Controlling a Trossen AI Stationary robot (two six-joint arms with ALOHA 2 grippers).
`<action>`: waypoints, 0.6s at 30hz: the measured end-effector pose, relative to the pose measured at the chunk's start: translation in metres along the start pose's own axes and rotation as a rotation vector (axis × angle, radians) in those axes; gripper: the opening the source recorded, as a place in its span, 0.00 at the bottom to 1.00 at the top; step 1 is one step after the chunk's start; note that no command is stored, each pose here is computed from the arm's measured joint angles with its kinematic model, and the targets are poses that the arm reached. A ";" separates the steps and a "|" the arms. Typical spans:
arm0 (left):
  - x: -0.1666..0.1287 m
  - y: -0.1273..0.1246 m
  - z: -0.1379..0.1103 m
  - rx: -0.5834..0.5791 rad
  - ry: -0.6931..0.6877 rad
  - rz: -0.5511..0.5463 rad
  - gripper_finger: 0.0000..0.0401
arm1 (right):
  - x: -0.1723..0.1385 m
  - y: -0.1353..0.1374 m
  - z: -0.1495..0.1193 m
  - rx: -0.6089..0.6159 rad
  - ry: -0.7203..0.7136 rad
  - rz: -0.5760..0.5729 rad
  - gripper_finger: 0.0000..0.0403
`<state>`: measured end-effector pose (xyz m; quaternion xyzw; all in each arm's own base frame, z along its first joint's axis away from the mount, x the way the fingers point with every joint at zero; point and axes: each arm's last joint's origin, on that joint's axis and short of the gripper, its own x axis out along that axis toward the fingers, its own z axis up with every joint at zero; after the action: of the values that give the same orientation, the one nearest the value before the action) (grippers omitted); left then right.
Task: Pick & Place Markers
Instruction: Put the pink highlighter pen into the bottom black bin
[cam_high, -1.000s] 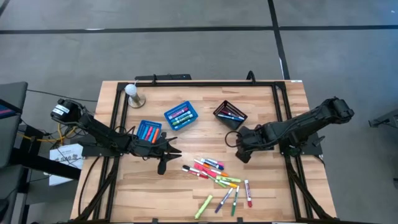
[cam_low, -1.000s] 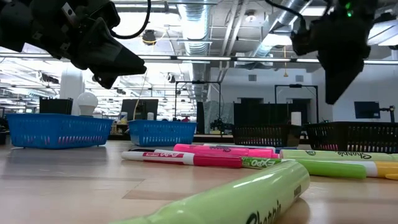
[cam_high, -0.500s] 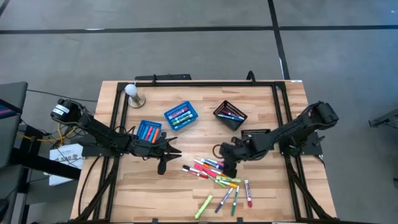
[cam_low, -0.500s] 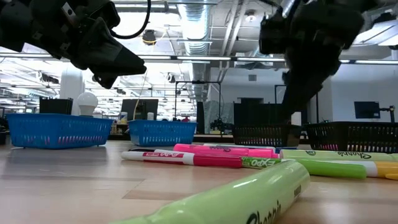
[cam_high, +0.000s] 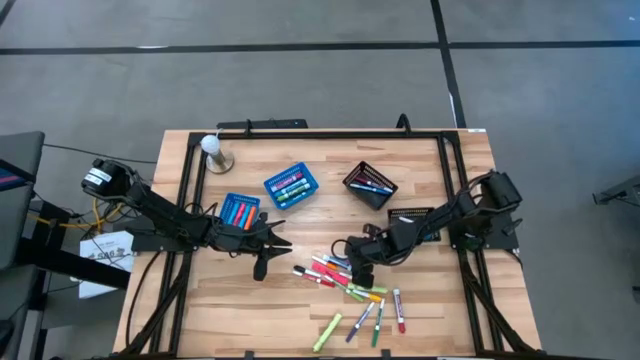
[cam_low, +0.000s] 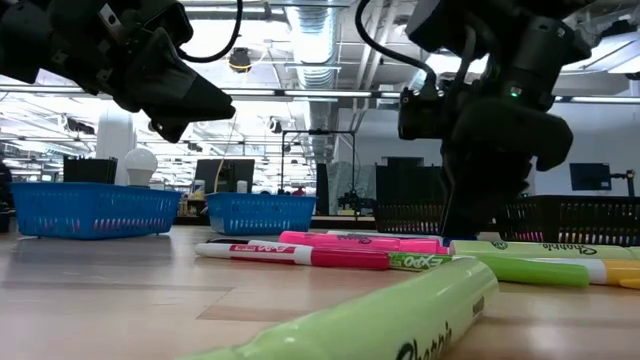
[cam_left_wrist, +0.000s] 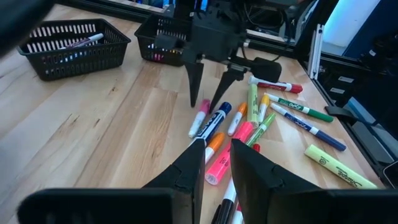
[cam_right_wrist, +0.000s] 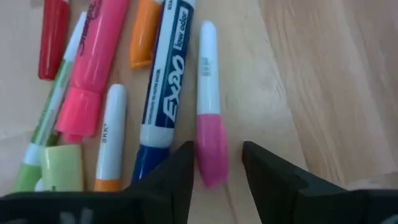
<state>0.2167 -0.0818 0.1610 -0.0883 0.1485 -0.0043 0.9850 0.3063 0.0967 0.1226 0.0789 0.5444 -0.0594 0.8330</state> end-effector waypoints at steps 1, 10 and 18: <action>0.000 0.000 0.000 0.000 0.000 0.000 0.18 | 0.003 0.000 0.000 -0.003 0.005 -0.008 0.31; 0.000 0.000 0.000 0.002 0.000 0.000 0.18 | -0.004 -0.011 0.005 0.002 -0.004 0.006 0.17; 0.000 0.000 0.000 0.001 0.000 0.000 0.18 | -0.040 -0.029 0.011 0.022 -0.012 -0.021 0.06</action>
<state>0.2167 -0.0818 0.1610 -0.0878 0.1486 -0.0044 0.9850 0.2946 0.0664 0.1614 0.0819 0.5396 -0.0744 0.8346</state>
